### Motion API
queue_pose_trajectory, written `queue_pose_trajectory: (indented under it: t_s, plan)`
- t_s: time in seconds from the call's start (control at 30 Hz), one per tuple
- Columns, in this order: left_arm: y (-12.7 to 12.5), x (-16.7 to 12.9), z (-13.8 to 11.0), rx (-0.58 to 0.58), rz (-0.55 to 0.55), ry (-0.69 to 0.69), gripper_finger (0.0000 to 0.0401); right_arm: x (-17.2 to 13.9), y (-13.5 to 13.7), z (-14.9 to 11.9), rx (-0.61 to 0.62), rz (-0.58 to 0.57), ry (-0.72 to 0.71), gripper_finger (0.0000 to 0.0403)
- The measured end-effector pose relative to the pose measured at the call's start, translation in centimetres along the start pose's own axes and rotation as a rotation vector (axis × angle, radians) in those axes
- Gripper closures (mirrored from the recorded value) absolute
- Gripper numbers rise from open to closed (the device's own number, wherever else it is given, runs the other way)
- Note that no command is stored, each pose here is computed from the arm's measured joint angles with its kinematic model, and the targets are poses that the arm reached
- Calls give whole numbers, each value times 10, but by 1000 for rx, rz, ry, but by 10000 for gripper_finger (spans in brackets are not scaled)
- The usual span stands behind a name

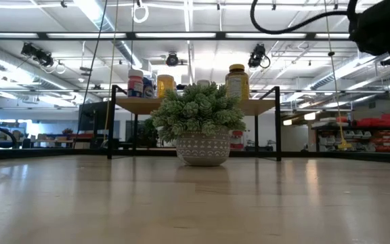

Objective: Pick and place medicine bottles onto shelf by color
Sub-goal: Put the orange medicine bottle on the shelf

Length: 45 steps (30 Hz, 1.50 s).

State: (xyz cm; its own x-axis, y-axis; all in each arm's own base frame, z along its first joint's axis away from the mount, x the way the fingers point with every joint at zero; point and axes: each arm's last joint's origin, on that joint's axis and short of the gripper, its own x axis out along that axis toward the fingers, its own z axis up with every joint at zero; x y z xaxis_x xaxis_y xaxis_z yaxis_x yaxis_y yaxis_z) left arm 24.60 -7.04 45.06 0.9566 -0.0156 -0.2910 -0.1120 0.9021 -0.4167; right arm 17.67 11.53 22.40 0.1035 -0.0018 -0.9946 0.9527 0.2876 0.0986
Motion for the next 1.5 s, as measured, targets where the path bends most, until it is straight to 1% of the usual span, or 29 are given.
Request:
queue_pose_trajectory:
  t_s: [0.2, 0.33, 0.6, 0.7, 0.97, 1.5]
  plan:
    - [-2, -3, 0, -19, -10, -3, 202, 12, -8, 0, 25, -53, 22, 57]
    - [-2, -3, 0, -8, -9, 0, 204, 21, -13, 1, 43, -79, 30, 57]
    - [4, -1, 5, -45, 10, -32, 210, 29, -13, 1, 102, -55, 36, 59]
    - [4, -1, 6, -42, 7, -36, 207, 32, -15, 1, 125, -68, 30, 66]
    - [3, -1, 8, -50, -8, -60, 214, 34, -12, 1, 159, -31, 36, 85]
    - [3, -1, 8, -47, -5, -55, 220, 34, -10, 0, 207, -12, 48, 133]
